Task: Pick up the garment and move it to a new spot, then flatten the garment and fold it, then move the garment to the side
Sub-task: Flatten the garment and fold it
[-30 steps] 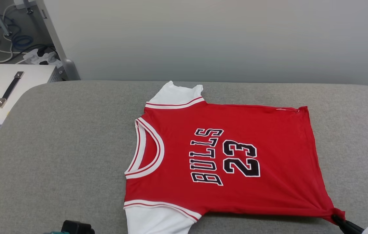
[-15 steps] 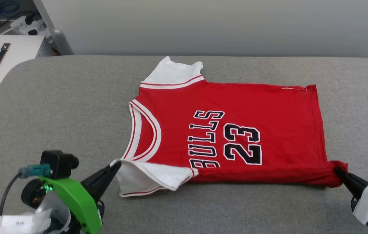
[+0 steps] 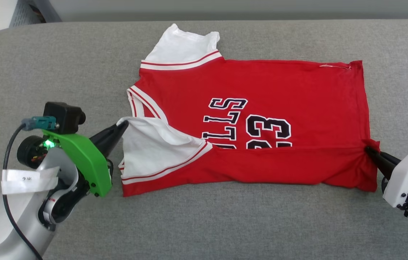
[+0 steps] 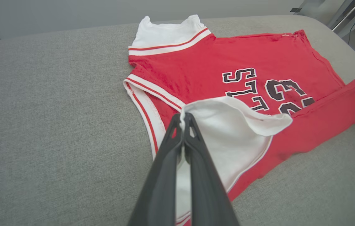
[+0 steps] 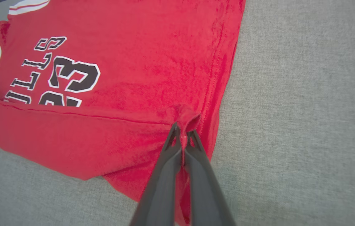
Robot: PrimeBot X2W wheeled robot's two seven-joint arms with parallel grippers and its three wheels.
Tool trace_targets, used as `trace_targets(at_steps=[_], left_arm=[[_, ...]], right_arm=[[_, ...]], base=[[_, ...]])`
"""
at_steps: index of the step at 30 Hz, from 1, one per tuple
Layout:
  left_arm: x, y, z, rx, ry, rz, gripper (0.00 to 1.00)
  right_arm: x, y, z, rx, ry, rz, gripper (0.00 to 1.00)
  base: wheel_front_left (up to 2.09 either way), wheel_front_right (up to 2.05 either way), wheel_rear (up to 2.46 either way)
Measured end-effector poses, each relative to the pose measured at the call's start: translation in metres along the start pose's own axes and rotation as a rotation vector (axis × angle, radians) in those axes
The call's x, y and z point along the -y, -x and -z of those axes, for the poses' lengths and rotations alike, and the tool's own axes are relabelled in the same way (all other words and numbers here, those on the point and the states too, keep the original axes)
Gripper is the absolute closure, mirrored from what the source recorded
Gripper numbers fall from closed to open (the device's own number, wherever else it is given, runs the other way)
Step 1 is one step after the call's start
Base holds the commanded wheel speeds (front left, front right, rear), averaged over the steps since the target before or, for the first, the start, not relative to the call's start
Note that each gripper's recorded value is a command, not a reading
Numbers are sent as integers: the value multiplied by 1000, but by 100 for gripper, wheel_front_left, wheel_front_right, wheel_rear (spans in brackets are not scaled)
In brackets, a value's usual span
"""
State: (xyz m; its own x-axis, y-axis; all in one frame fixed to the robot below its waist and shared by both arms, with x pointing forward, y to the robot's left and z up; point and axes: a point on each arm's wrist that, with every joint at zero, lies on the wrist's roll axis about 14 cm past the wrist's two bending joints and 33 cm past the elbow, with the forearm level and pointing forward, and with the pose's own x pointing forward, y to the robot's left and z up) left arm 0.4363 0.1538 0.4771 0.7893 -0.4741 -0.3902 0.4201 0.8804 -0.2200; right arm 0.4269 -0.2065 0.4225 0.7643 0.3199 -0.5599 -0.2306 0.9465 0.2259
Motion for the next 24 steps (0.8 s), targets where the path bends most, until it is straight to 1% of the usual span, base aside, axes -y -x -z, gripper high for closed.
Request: trace_targets(at_steps=[5,8,12,13,14,15,20,24], left_arm=[[-11,-24,8,-45,-14,-8,100],[-18,-37,17,-78,-6,-17,100],[-25,-49,31,-126,-28,-31,100],[-26,-52,35,-137,-28,-38,100],[-28,-55,37,-136,-40,-47,11],[-30,-56,38,-133,-48,-55,0],[-30,-60,34,-72,-32,-86,0],[-29,-54,18,32,-9,-117,0]], right_arm=[[8,-13,8,-34,-10,17,100],[11,-19,14,-49,-12,26,100],[16,-26,16,-43,-15,41,100],[16,-28,17,-45,-16,44,61],[17,-29,18,-45,-15,51,0],[18,-30,18,-44,-16,55,0],[12,-30,13,-27,-3,53,0],[11,-22,3,10,8,58,0]], base=[[0,0,0],[0,0,0],[0,0,0],[0,0,0],[0,0,0],[0,0,0],[0,0,0],[0,0,0]])
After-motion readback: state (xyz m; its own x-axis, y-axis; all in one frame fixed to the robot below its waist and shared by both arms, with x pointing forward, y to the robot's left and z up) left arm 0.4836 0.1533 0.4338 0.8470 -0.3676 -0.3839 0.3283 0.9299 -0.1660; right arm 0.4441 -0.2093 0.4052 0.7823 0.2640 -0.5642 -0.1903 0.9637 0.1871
